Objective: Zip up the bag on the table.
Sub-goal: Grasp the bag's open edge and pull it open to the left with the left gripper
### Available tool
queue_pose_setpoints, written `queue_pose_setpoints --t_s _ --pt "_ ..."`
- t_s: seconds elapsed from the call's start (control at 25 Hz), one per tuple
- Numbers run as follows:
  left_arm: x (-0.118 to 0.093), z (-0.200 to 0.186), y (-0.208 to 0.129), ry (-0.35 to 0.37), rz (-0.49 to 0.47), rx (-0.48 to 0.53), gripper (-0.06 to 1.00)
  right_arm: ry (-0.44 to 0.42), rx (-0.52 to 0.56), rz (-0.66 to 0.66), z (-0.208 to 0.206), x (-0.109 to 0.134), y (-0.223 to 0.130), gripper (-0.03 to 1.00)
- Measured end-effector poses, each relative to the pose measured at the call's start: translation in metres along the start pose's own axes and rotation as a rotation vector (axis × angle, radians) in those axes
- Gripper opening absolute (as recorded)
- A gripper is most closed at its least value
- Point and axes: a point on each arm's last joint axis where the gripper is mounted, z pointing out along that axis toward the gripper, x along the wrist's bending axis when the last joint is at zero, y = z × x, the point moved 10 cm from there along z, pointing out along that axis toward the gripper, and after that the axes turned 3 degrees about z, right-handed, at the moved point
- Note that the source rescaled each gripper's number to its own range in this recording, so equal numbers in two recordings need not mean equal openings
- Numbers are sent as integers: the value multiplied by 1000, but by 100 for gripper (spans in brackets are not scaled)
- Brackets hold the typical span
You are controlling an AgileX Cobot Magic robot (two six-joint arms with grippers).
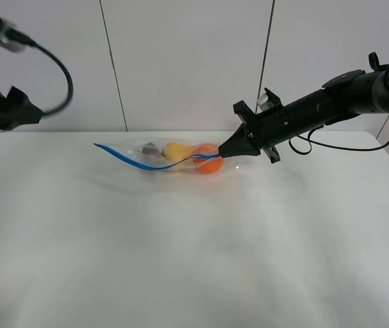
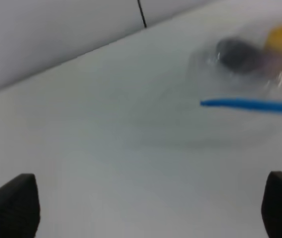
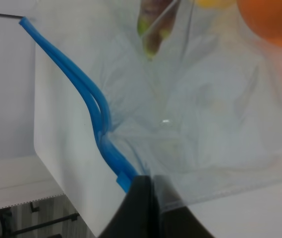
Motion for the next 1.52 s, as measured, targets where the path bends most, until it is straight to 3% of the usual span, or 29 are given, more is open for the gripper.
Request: queue_pose_setpoints --t_s 0.12,0.24,0.44,0.6,0.76,0.92,1.12,1.36,1.44,1.52 --pt "-12 25 -5 -67 191 24 100 0 0 0 0 0 0 0" --pt "-39 42 7 -164 208 -25 100 0 0 0 0 0 0 0" --pt "-109 51 41 -312 350 -130 100 -2 -4 0 0 0 1 0" --pt "-162 55 68 -358 445 -214 100 -4 -7 0 0 -1 1 0" --pt "-206 60 94 -349 492 -311 100 -4 -8 0 0 -1 1 0" --pt "-236 68 114 -302 505 -400 100 -4 -8 0 0 -1 1 0" --pt "-251 90 129 -207 500 -477 100 -4 -8 0 0 -1 1 0" --pt "-259 127 125 -107 492 -500 99 -6 -10 0 0 -1 2 0" --pt "-260 135 122 -89 490 -500 90 -7 -10 -1 0 -1 2 0" --pt "-262 140 119 -86 492 -495 73 -12 -7 -4 0 -2 1 0"
